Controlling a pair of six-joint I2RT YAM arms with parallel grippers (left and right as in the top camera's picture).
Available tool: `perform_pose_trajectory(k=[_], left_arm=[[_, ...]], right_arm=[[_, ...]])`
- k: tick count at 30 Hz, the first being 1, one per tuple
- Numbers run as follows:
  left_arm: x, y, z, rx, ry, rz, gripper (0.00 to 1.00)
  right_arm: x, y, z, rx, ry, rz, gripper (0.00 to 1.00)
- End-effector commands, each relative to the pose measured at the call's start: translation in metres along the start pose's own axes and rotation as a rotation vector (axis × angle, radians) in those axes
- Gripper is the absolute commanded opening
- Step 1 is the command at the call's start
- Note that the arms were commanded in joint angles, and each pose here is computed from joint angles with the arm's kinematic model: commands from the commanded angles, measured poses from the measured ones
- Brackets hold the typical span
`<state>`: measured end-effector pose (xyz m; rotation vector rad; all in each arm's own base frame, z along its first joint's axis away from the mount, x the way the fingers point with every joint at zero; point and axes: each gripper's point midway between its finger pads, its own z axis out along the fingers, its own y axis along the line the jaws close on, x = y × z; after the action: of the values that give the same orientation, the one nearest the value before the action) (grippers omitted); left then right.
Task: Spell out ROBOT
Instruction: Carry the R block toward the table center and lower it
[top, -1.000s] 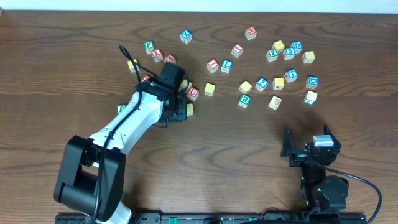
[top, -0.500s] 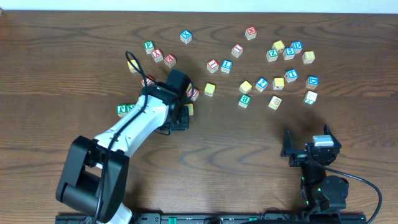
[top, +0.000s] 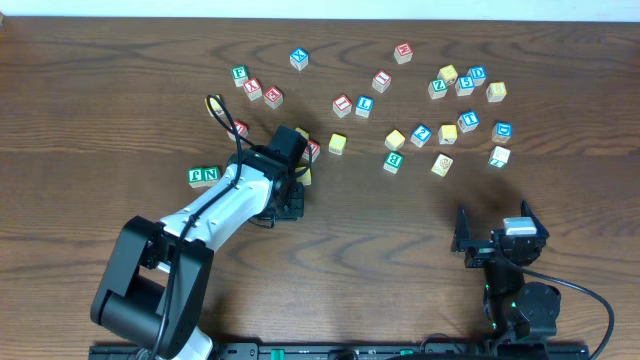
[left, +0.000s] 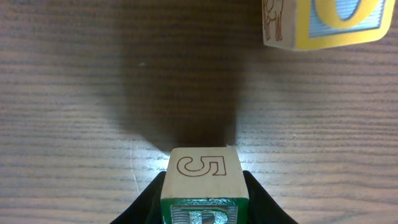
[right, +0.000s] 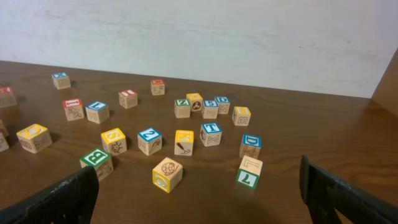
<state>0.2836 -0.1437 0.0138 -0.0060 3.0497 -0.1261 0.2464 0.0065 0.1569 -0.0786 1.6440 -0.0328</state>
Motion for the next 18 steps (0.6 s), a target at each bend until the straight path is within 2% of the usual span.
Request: perform_pose_trajectory(k=[1, 18], left_arm=[[-0.002, 0.003, -0.001, -0.013, -0.018, -0.001, 0.19], [0.003, 0.007, 0.011, -0.033, -0.002, -0.001, 0.19]], right_arm=[[0.001, -0.003, 0.000, 0.015, 0.002, 0.009, 0.99], [0.001, -0.003, 0.000, 0.015, 0.002, 0.009, 0.99]])
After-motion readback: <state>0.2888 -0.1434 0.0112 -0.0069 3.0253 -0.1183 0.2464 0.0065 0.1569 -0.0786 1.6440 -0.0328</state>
